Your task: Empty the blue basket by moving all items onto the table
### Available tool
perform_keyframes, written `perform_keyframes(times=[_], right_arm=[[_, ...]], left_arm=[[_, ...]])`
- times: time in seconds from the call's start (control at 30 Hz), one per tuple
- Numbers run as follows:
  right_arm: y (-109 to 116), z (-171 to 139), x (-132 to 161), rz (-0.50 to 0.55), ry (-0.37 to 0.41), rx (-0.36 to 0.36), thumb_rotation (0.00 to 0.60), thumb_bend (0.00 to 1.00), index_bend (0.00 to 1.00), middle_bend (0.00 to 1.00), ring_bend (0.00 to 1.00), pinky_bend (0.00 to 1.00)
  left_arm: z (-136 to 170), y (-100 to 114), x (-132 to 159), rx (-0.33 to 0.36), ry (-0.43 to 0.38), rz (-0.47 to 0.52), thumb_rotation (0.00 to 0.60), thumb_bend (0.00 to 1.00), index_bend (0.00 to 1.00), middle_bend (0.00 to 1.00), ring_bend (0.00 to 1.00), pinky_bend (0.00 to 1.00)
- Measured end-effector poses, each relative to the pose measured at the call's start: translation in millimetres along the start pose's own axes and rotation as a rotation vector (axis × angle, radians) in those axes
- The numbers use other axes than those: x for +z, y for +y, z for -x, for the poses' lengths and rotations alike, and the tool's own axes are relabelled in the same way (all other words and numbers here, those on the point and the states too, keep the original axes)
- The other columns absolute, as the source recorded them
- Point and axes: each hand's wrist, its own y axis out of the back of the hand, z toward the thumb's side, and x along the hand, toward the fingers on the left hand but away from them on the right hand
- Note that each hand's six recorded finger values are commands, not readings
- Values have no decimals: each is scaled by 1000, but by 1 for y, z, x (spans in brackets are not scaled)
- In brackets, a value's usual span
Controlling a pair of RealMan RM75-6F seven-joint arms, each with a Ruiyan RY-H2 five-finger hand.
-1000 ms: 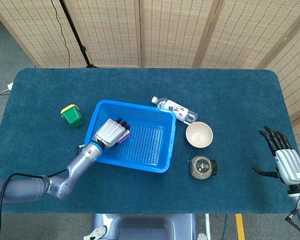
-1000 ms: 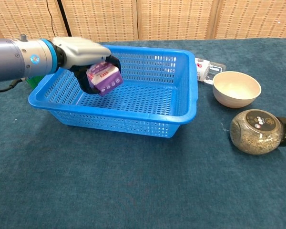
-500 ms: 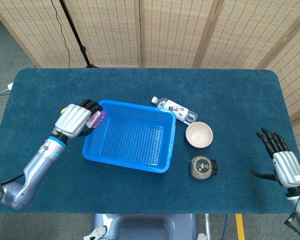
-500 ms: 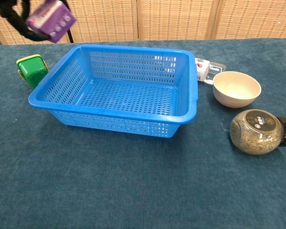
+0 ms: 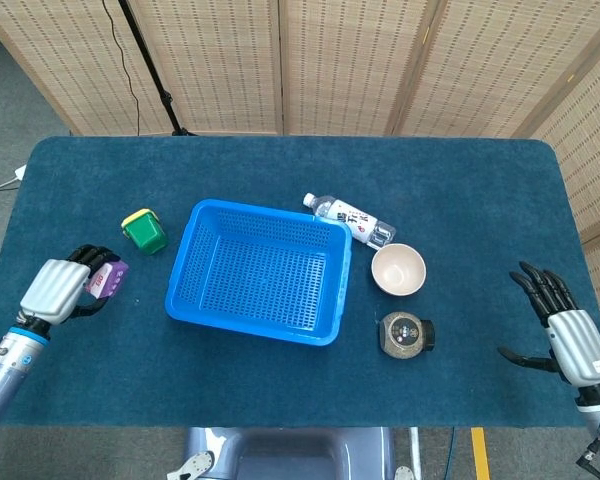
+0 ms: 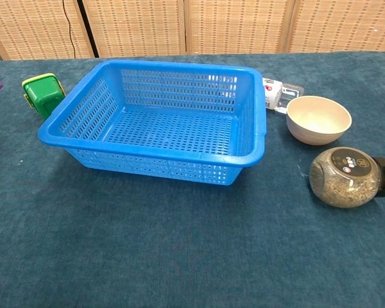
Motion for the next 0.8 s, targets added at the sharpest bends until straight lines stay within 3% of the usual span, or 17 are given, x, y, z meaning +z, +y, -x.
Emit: perform_keyframes(times=[0.07,0.1,0.2,0.33,0.53,0.8], right_arm=[[2,-1,1,3,5,-3,600,0,0,0,0,0],[3,-2,1,2,7,-6,600,0,0,0,0,0],[6,-3,1,-2,6,-13,600,0,0,0,0,0],[7,-2,-1,-22,2,-16,600,0,0,0,0,0],[12,-2,-4,-126,-3,-49,600,0,0,0,0,0],[19,-7,-4,-306,-25,-111,600,0,0,0,0,0]], left_arm=[[1,-14,0,-3,-1,18,600,268,23,0,0,44],[2,-19,1,-12,-4,26,600,217,0,0,0,2],[5,-31,3,-66,-10,55,600,142,0,0,0,0],[14,-35,6,-86,-9,90,600,139,0,0,0,0],[39,-14,5,37,15,132,600,139,0,0,0,0],[94,10,-19,215,171,68,600,140,0,0,0,0]])
